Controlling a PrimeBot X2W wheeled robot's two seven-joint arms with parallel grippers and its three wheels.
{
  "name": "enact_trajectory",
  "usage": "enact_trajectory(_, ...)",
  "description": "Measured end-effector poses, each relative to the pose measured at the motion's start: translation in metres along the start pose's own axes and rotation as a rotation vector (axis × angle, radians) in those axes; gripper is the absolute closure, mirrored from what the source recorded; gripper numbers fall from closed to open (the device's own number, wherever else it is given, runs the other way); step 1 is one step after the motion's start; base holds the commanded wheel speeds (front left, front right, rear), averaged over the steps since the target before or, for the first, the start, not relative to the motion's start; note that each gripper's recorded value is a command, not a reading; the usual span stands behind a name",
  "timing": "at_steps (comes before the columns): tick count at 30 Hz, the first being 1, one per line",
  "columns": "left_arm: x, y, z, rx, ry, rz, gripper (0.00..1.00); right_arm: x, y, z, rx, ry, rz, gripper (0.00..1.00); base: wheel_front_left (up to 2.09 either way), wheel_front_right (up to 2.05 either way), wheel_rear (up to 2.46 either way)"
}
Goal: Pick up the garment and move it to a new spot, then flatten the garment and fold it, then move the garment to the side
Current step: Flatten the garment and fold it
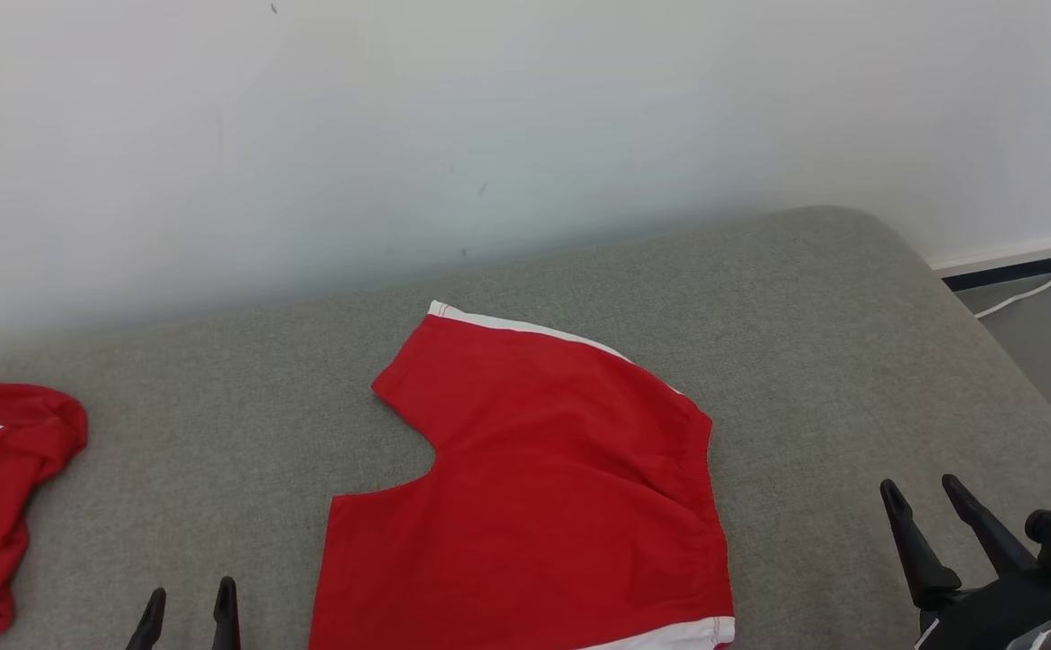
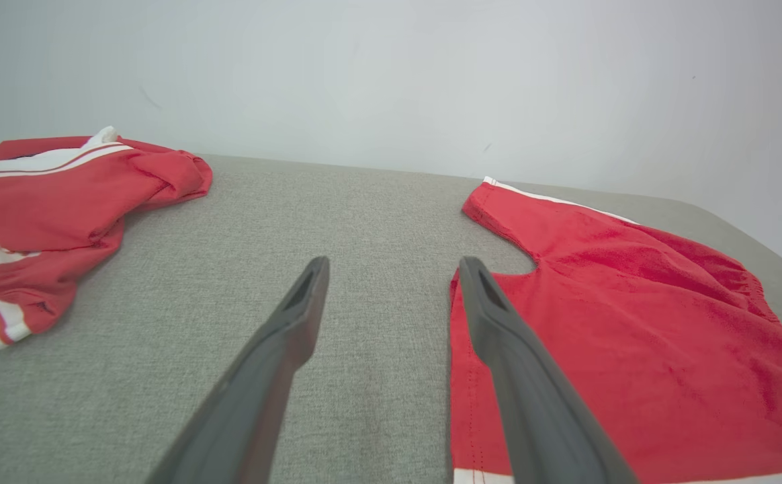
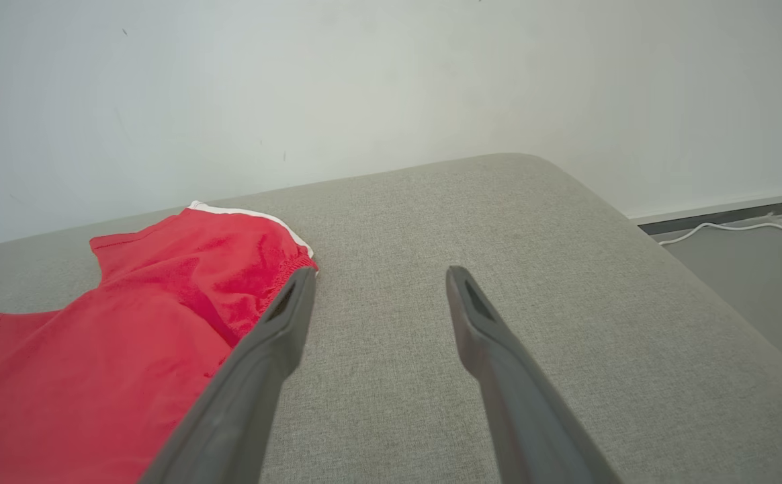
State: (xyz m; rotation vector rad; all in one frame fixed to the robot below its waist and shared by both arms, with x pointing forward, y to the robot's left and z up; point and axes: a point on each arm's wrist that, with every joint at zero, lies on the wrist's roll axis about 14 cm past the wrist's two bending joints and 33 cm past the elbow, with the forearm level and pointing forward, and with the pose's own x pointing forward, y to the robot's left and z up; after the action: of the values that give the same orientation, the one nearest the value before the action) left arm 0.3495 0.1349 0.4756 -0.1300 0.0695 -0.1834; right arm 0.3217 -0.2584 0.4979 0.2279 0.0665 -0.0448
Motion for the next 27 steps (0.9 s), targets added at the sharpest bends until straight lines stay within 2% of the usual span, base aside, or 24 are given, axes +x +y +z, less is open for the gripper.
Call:
enact_trajectory(8,-0.007,-0.006,0.003,0.037,-0.017,-0.011,0.0,-0.001,0.01,0.002,-0.007,-0.016,0.026,0.0,0.0,0.0,0.0)
enact_trajectory(17,-0.01,0.007,0.005,0.03,-0.017,0.055,0.0,-0.003,0.009,0.003,-0.021,-0.026,0.024,0.0,0.0,0.0,0.0)
enact_trajectory(27,-0.015,0.004,0.004,0.039,-0.001,0.058,0.0,-0.004,0.009,0.004,-0.021,-0.036,0.016,0.0,0.0,0.0,0.0)
